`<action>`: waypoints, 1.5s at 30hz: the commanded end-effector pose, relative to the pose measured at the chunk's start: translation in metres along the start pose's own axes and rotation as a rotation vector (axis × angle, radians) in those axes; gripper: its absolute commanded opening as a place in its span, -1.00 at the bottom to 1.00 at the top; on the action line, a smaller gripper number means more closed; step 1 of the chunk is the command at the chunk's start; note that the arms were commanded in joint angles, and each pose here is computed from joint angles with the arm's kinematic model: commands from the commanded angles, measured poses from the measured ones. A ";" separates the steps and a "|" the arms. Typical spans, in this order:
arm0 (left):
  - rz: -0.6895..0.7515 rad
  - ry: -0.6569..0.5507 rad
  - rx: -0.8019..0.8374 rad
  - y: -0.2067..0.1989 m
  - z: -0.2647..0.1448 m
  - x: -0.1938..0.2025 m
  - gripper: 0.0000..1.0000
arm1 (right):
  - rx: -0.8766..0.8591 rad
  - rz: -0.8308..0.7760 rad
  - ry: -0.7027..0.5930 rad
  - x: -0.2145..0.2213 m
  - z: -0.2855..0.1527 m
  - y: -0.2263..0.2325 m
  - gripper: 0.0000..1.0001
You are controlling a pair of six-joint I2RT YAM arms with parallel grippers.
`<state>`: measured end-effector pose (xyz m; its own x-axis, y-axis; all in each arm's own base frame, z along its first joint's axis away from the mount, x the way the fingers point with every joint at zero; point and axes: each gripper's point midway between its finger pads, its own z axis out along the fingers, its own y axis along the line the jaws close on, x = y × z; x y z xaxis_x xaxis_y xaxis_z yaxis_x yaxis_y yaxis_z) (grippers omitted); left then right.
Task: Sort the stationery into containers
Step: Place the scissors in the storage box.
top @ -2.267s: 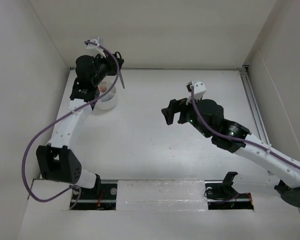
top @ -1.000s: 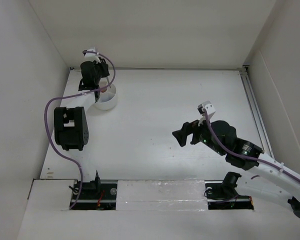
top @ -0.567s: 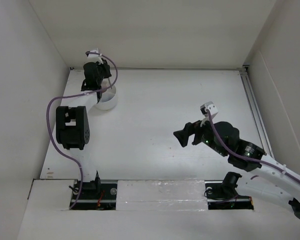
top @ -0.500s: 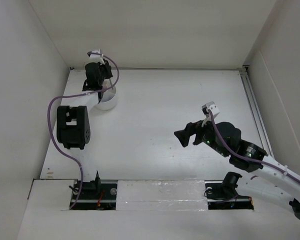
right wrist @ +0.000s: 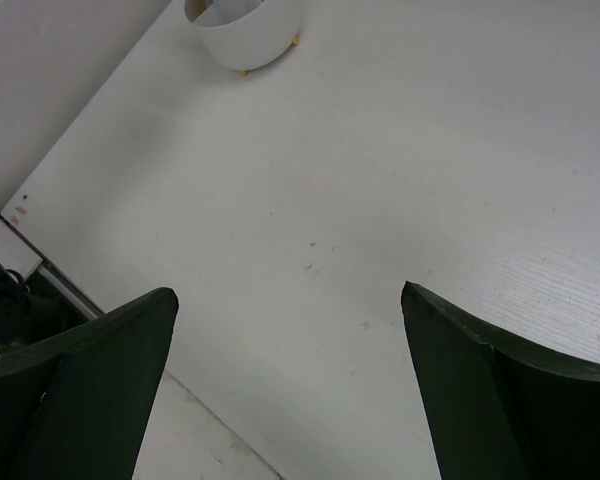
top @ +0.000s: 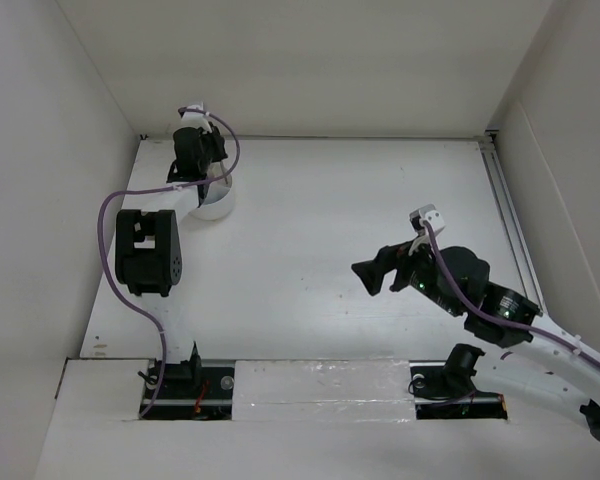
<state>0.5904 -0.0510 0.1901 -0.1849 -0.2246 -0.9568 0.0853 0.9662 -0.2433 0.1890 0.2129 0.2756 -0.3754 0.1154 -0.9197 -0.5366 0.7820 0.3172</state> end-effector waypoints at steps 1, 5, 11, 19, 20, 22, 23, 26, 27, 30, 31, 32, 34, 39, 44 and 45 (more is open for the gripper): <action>0.000 -0.064 -0.004 -0.002 -0.001 -0.025 -1.00 | -0.010 0.008 -0.016 -0.004 -0.005 0.001 1.00; 0.000 -0.066 -0.013 -0.002 -0.005 -0.031 -1.00 | -0.020 0.015 -0.039 -0.008 -0.012 0.000 1.00; -0.012 -0.038 -0.038 0.003 -0.008 -0.024 -1.00 | -0.039 0.020 -0.061 -0.008 -0.022 0.000 1.00; -0.032 -0.009 -0.055 0.006 -0.015 -0.011 -1.00 | -0.060 0.028 -0.087 -0.012 -0.033 0.000 1.00; -0.032 -0.009 -0.055 0.006 -0.015 -0.011 -1.00 | -0.063 0.030 -0.096 -0.014 -0.035 0.001 1.00; -0.044 0.004 -0.038 0.002 -0.015 -0.008 -1.00 | -0.063 0.030 -0.096 -0.014 -0.037 0.000 1.00; -0.044 0.004 -0.038 0.002 -0.015 -0.008 -0.99 | -0.063 0.030 -0.096 -0.014 -0.037 0.000 1.00; -0.054 0.017 -0.032 0.002 -0.016 -0.003 -0.85 | -0.060 0.028 -0.087 -0.010 -0.035 -0.001 1.00; -0.054 0.017 -0.032 0.002 -0.016 -0.003 -0.82 | -0.060 0.028 -0.087 -0.010 -0.035 -0.001 1.00; -0.054 0.017 -0.032 0.002 -0.016 -0.003 -0.68 | -0.052 0.028 -0.091 -0.010 -0.037 -0.004 1.00; -0.054 0.017 -0.032 0.002 -0.016 -0.003 -0.66 | -0.052 0.028 -0.091 -0.010 -0.037 -0.004 1.00; -0.054 0.019 -0.023 0.000 -0.016 -0.002 -0.59 | -0.052 0.028 -0.091 -0.010 -0.037 -0.004 1.00; -0.062 0.010 -0.021 -0.002 -0.018 -0.007 -0.47 | -0.052 0.028 -0.091 -0.010 -0.037 -0.004 1.00; -0.061 -0.004 -0.007 -0.005 -0.022 -0.013 -0.40 | -0.052 0.028 -0.091 -0.010 -0.037 -0.004 1.00; -0.058 -0.030 0.019 -0.013 -0.028 -0.029 -0.16 | -0.048 0.026 -0.083 -0.008 -0.035 -0.004 1.00; -0.065 -0.050 0.025 -0.015 -0.030 -0.037 -0.05 | -0.048 0.026 -0.083 -0.008 -0.035 -0.004 1.00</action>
<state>0.5726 -0.0511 0.1677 -0.2744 -0.2735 -0.9219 0.0407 0.9545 -0.2953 0.1682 0.1863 0.2859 -0.3331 0.1756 -0.9264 -0.5582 0.7551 0.3438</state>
